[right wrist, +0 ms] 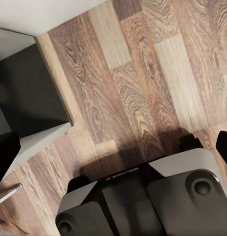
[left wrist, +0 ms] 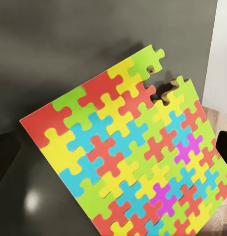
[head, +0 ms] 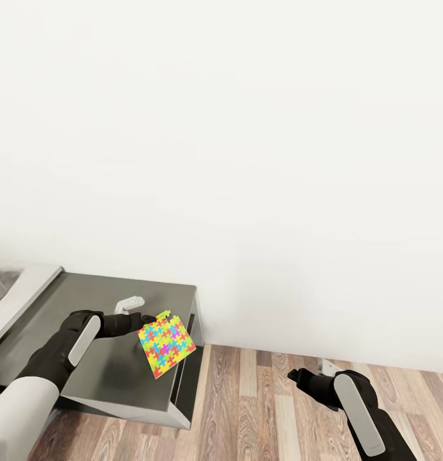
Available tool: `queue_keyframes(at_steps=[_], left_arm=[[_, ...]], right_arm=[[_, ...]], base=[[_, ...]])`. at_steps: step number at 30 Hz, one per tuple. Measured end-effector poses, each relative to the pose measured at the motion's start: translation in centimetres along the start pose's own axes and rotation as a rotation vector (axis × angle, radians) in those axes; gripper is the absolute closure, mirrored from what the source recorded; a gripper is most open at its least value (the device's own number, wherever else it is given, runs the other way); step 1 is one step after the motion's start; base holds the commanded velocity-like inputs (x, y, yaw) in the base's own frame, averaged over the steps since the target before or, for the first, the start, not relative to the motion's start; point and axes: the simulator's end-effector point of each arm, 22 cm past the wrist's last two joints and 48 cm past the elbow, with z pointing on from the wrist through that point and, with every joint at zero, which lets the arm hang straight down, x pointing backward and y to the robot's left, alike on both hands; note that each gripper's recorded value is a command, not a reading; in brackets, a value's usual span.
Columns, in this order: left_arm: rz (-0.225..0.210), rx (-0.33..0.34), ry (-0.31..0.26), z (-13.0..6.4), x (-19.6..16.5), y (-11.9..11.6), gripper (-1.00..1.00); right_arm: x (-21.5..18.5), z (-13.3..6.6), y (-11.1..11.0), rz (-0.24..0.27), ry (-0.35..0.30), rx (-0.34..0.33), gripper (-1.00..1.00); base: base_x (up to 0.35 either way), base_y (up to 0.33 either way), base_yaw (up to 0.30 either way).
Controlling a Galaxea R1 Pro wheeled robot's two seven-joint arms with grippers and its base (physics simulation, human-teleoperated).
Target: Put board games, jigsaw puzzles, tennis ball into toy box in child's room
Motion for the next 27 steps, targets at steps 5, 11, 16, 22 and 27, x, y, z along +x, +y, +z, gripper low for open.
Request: queue_keyframes(at_steps=[5,11,16,22,27], left_arm=[[-0.003,-0.001,0.005,0.2,0.2,0.1,-1.0],[-0.005,-0.003,0.013,0.6,0.5,0.3,-1.0],[-0.008,-0.004,0.02,0.9,0.8,0.5,-1.0],[-0.011,-0.007,0.029,1.3,1.2,0.7,-1.0],[-0.012,-0.007,0.033,1.4,1.4,0.8,-1.0]], right_arm=[[0.2,0.2,-0.1,0.0,0.005,0.003,-1.0],[0.4,0.5,-0.3,0.001,0.013,0.007,-1.0],[0.6,0.8,-0.4,0.002,0.02,0.011,-1.0],[0.9,1.0,-0.6,0.003,0.027,0.015,-1.0],[1.0,1.2,-0.7,0.004,0.031,0.017,-1.0]], base=[[0.0,0.0,0.059],[0.0,0.0,0.07],[0.0,0.0,0.073],[0.0,0.0,0.066],[0.0,-0.005,0.019]])
